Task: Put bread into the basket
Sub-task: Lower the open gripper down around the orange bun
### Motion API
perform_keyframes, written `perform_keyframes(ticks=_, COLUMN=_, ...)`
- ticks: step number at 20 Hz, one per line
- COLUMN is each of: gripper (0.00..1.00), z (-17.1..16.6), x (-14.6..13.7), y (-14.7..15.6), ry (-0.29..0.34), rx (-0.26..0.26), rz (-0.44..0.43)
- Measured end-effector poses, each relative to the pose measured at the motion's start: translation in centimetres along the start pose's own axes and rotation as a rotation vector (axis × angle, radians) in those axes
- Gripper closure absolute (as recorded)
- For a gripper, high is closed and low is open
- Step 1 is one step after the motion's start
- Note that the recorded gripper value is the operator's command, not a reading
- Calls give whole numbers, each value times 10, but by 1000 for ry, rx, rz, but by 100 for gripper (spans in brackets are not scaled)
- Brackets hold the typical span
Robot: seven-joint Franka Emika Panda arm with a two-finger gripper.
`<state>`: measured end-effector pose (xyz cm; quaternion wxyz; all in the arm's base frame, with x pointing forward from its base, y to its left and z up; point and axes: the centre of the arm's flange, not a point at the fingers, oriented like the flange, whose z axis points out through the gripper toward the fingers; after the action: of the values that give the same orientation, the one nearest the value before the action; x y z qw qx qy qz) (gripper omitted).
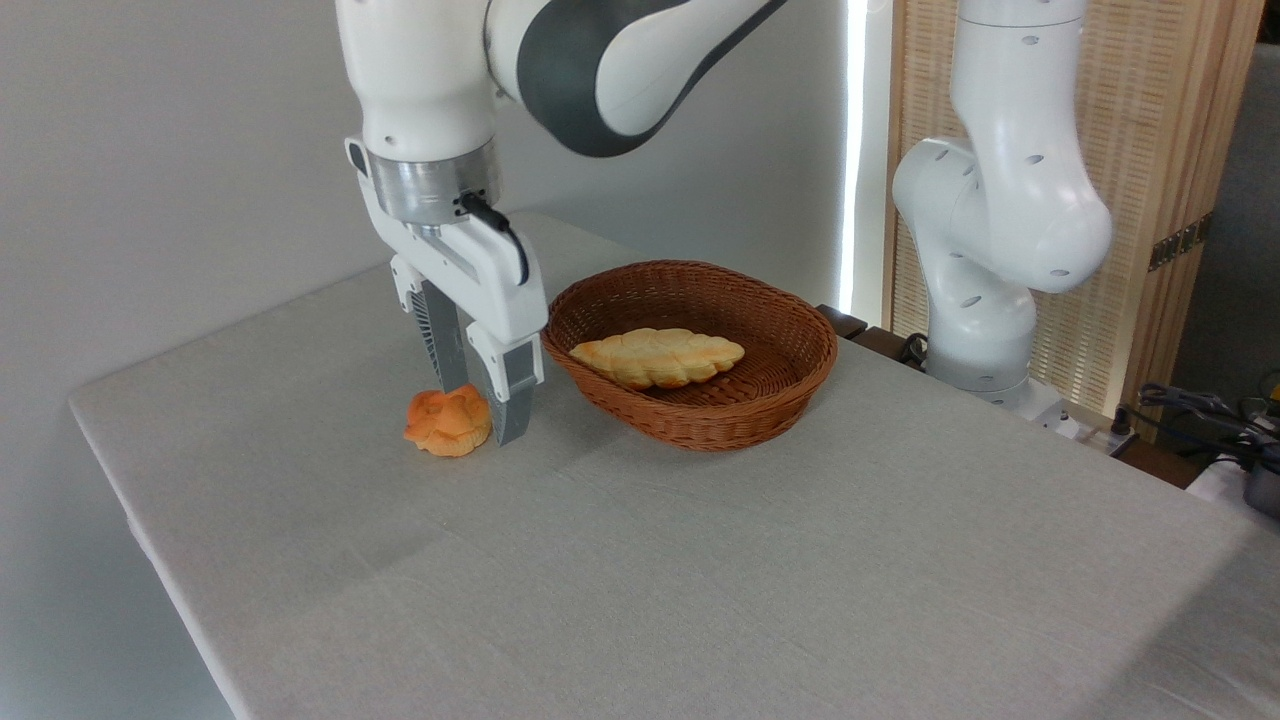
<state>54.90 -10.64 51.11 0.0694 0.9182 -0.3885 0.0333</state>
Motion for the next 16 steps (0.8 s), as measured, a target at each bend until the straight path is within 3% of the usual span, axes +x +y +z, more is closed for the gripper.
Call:
perform_keyframes(ticks=9, gripper=0, z=47, x=53, y=70, ry=-32, rx=-73, rz=129)
perform_keyframes(ticks=16, gripper=0, z=97, x=78, y=87, ry=-55, rx=-83, rz=180)
